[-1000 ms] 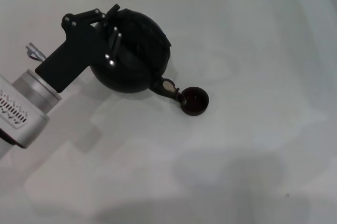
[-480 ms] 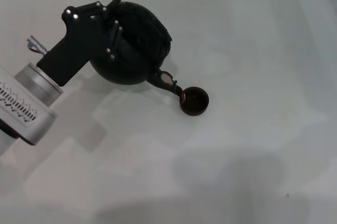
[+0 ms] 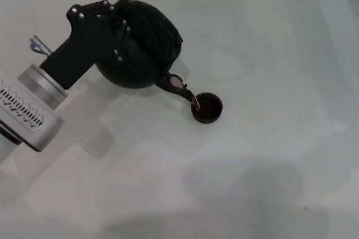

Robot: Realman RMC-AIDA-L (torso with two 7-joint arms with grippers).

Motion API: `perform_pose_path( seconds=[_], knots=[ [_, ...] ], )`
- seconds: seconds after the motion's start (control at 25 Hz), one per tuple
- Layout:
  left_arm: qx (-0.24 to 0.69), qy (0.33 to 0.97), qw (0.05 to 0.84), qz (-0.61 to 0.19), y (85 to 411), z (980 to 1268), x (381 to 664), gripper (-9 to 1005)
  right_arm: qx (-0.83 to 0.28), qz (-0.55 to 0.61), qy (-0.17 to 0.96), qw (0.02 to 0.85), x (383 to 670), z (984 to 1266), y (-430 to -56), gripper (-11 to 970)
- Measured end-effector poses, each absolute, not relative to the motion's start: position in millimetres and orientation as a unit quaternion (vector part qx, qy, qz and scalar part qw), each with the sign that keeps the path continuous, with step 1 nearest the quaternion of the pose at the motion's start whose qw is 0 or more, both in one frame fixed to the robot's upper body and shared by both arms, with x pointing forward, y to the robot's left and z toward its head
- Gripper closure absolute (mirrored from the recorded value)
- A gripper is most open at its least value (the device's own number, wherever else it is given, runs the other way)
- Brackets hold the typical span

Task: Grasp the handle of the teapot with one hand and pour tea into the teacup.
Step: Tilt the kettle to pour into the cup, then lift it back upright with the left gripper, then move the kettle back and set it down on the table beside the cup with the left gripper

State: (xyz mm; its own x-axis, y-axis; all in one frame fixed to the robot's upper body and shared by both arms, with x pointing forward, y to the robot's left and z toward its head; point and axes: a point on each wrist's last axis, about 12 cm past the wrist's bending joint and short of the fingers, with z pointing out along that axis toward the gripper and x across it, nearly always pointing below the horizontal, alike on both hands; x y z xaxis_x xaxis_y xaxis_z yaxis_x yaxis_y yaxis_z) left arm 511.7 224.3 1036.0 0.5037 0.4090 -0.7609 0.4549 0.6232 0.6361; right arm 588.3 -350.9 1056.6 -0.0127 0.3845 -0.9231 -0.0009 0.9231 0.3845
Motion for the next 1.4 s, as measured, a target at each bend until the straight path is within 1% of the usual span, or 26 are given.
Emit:
perform_pose_path(
  seconds=[0.2, 0.6, 0.84, 0.96, 1.04, 1.12, 1.2, 1.4],
  knots=[
    [0.435, 0.504, 0.746, -0.014, 223.5, 1034.6, 513.3, 897, 0.138, 0.143, 0.697, 0.689, 588.1, 1056.1, -349.2, 127],
    [0.404, 0.521, 0.752, -0.015, 226.2, 1035.2, 514.1, 897, 0.139, 0.144, 0.696, 0.689, 588.2, 1056.2, -349.1, 127],
    [0.311, 0.575, 0.749, -0.104, 231.5, 1036.6, 516.5, 897, 0.139, 0.144, 0.697, 0.689, 587.8, 1055.7, -348.7, 127],
    [0.296, 0.583, 0.749, -0.111, 233.2, 1035.6, 515.1, 897, 0.139, 0.144, 0.697, 0.689, 587.7, 1055.6, -348.7, 127],
    [0.271, 0.593, 0.748, -0.121, 236.2, 1034.3, 513.1, 897, 0.139, 0.144, 0.697, 0.689, 587.6, 1055.6, -348.8, 127],
    [0.229, 0.606, 0.749, -0.137, 240.0, 1033.3, 510.5, 897, 0.139, 0.144, 0.697, 0.689, 587.6, 1055.5, -348.8, 126],
    [0.167, 0.619, 0.752, -0.153, 244.6, 1032.1, 506.1, 896, 0.139, 0.144, 0.697, 0.689, 587.5, 1055.5, -348.8, 125],
    [0.082, 0.629, 0.758, -0.149, 252.2, 1027.7, 492.4, 896, 0.140, 0.143, 0.697, 0.688, 588.1, 1055.5, -348.8, 125]
  ],
)
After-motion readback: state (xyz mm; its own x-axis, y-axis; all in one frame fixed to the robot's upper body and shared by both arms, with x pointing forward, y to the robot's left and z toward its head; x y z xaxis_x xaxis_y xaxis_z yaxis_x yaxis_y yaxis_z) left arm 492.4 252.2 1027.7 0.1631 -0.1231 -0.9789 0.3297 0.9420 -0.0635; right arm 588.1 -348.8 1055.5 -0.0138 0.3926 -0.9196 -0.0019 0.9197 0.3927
